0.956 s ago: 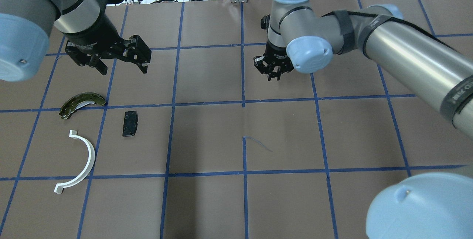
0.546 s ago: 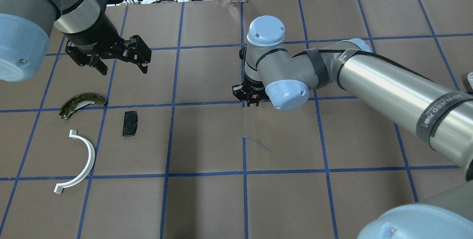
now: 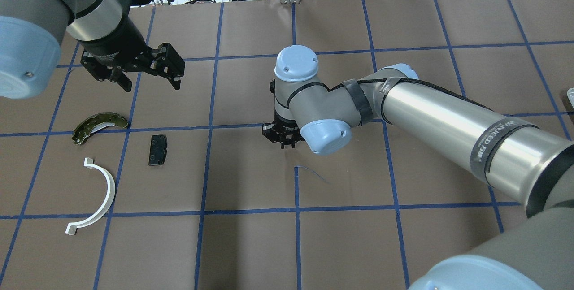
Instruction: Place bearing gear from tray to pile
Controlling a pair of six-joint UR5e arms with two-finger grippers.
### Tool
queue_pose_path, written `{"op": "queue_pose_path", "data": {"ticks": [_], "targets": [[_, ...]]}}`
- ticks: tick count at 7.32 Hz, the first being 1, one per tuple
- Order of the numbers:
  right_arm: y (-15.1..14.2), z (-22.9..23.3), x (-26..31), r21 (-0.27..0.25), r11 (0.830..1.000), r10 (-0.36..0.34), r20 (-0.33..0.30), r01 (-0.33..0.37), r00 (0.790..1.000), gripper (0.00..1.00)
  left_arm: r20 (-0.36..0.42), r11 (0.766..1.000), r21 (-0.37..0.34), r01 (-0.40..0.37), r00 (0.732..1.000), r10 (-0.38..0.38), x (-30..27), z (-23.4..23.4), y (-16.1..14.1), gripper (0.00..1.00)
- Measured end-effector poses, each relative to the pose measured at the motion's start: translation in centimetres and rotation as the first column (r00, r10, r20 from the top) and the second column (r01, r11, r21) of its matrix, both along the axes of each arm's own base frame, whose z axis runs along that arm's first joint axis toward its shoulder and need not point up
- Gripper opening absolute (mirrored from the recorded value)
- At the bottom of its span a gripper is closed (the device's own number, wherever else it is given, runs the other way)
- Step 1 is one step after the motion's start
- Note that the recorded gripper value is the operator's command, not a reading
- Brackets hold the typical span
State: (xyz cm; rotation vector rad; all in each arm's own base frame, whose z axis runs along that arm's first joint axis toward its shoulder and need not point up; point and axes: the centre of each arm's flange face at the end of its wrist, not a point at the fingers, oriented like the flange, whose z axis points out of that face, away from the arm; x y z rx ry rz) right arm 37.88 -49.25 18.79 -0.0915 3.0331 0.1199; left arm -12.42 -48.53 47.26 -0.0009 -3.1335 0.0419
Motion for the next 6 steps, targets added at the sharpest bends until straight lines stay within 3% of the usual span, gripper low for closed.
{"op": "queue_pose_path", "data": {"ticks": [1,2,6], "targets": [[0.3,-0.4,0.5,0.002,1.0,-0.005,-0.002,0.005,1.0,0.91,-0.003,1.0,0.005,0.0,1.0,0.0,0.0,-0.3,-0.2,1.0],[0.3,-0.4,0.8,-0.005,1.0,-0.006,0.002,0.006,1.0,1.0,-0.005,1.0,0.013,-0.003,1.0,0.003,-0.1,-0.7,-0.5,1.0],[-2.5,3.5,-2.0,-0.077,0.996,-0.043,0.04,0.046,0.998,1.0,-0.006,0.998,0.049,-0.046,0.999,0.047,-1.6,-2.8,-0.9,1.0]]}}
